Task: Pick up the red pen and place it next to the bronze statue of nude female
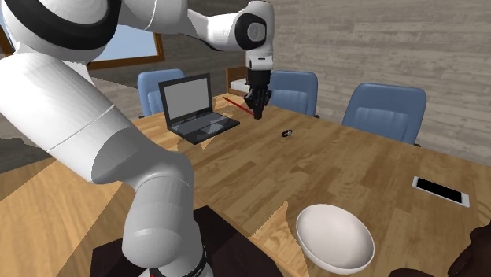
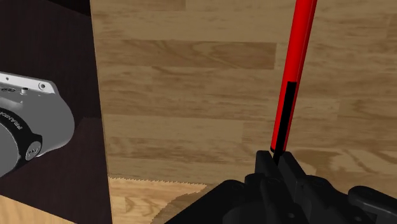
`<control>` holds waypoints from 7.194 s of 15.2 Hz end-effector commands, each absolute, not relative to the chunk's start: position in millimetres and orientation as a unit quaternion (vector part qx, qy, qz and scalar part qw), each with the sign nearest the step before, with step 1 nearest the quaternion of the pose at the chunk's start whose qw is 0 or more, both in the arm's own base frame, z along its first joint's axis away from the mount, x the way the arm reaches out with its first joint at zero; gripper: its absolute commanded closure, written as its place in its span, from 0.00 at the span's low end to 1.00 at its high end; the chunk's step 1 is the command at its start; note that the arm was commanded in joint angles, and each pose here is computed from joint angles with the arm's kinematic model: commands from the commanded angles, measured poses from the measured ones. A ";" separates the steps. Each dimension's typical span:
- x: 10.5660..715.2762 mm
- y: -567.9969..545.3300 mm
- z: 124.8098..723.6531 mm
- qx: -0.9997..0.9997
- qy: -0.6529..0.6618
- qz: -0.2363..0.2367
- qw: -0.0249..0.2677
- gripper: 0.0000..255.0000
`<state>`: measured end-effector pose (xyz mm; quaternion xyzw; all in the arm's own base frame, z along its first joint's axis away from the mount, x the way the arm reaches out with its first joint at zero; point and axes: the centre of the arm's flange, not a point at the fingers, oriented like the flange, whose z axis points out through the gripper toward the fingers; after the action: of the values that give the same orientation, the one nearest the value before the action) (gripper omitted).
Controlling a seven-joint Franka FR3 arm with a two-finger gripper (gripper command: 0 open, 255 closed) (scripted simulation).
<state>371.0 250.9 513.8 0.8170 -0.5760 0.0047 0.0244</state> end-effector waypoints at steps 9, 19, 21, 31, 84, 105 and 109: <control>370.0 251.7 566.3 0.817 -0.576 0.005 0.025 1.00; 370.0 251.7 619.1 0.817 -0.576 0.005 0.025 1.00; 370.0 251.7 629.6 0.817 -0.576 0.005 0.025 1.00; 370.0 251.7 682.4 0.817 -0.576 0.005 0.025 1.00; 516.0 -159.9 710.6 0.817 -0.576 0.005 0.025 1.00; 516.0 -159.9 599.8 0.817 -0.576 0.005 0.025 1.00; 516.0 -159.9 578.6 0.817 -0.576 0.005 0.025 1.00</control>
<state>514.7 -160.0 584.9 0.8171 -0.5760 0.0043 0.0246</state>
